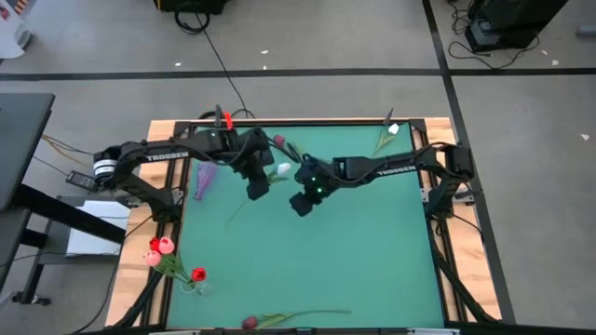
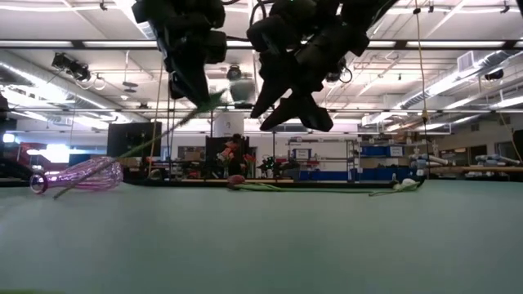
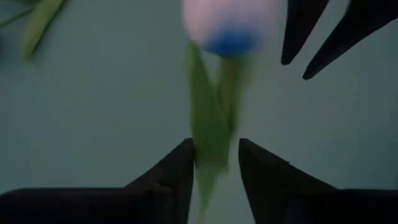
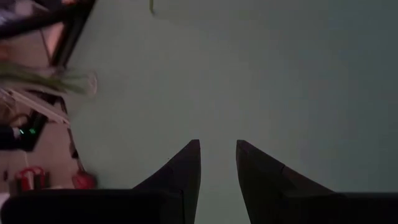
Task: Sort flowers into vase by color
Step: Put the bottom white flower into the violet vase
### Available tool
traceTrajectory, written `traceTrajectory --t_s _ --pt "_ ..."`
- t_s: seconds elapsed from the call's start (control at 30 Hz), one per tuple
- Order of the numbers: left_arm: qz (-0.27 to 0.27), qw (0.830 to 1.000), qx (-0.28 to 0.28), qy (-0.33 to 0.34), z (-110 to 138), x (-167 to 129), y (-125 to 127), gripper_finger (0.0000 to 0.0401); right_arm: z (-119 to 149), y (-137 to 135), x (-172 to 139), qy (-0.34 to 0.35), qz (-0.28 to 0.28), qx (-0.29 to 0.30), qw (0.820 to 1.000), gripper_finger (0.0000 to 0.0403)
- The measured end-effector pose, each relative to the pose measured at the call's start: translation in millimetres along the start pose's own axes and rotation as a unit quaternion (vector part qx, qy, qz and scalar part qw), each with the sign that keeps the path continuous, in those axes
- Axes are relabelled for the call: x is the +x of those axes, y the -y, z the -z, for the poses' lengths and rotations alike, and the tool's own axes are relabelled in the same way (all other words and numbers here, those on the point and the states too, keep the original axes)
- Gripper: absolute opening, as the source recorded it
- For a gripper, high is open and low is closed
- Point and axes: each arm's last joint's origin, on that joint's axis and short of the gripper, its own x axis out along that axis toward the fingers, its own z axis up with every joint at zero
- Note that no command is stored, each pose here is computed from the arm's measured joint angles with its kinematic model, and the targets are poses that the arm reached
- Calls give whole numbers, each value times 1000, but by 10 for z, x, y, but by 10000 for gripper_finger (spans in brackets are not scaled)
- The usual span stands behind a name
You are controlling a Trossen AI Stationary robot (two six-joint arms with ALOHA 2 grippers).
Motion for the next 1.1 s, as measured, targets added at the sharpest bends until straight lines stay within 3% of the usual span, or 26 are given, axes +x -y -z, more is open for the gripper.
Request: traceTrajectory --t_s 0.2,0.3,0.53,0.8,0.93,1.1 --pt "-5 999 -33 -25 63 -27 14 177 140 -68 39 -24 10 -22 999 112" --pt "-33 994 -80 -67 153 -52 -34 189 180 -91 51 -26 15 -33 999 112" --pt "-136 958 -171 -184 415 -159 -197 201 222 -122 67 -8 36 -47 998 112" --pt "-182 908 -251 -280 871 23 -510 221 322 -122 83 8 98 -78 992 112" --pt "-192 890 -291 -293 1074 5 -597 224 416 -117 89 1 135 -88 987 112" --pt "-231 875 -335 -263 1197 -90 -668 224 472 -111 90 -5 159 -105 982 112"
